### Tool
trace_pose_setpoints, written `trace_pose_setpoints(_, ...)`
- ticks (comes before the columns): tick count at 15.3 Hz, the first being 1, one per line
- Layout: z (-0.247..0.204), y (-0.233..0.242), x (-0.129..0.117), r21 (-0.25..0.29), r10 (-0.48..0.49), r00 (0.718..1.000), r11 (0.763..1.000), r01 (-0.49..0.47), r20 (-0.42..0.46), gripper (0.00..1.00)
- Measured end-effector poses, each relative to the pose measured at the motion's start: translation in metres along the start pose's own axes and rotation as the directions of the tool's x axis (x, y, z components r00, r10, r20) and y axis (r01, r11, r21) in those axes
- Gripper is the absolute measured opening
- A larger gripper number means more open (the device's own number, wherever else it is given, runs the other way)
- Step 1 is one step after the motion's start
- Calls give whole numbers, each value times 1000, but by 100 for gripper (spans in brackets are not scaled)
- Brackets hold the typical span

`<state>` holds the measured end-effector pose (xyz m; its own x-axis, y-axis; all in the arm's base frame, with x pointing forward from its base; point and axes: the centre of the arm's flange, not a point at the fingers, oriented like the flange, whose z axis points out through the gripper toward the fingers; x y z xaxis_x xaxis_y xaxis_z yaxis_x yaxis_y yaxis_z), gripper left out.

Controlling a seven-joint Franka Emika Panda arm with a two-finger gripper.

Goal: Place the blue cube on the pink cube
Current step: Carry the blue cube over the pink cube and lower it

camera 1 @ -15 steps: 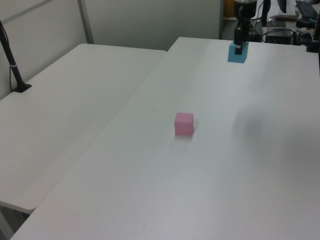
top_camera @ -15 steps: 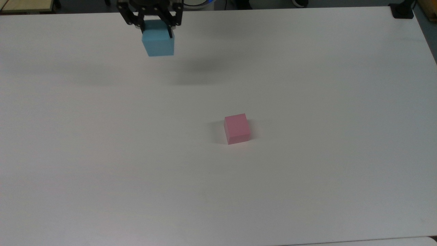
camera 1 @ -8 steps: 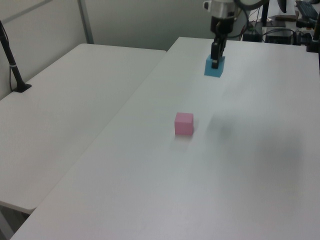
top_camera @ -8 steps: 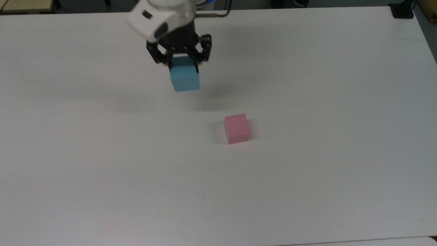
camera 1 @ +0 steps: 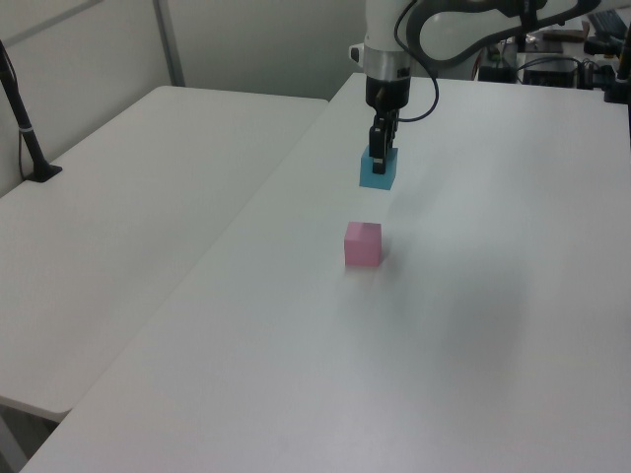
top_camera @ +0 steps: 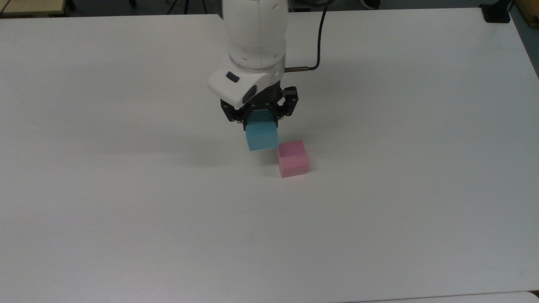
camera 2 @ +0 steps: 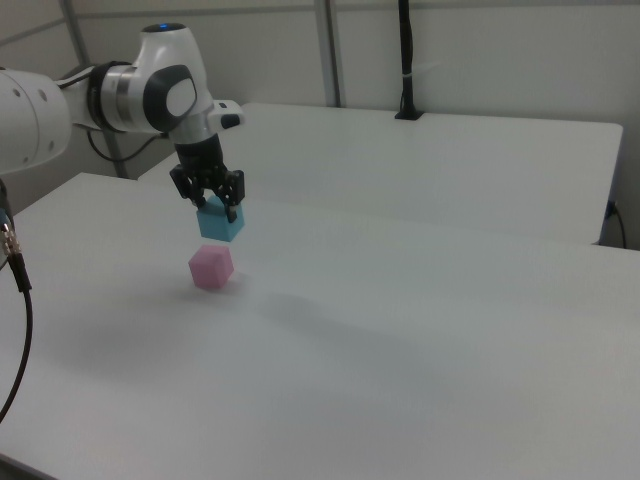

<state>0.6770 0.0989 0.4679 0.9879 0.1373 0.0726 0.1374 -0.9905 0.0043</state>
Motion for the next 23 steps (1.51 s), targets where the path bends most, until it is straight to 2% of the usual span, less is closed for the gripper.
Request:
trace_pose_setpoints(5,-23,-22,7,4,-18,999,1000,18,-48,61)
trace_pose_setpoints(11,-43,-45,11,13,8,996,1000,-7,-87,61)
trace_pose_setpoints(15,-26,-67,7,-21,-4,998,1000,3,-63,61)
trace_pose_setpoints(20,5,-67,0,-46,-16,1000,999,16,-5,61)
trace_pose_setpoints(23,27,-68,-3,-53,-24,1000,998,23,-2,61)
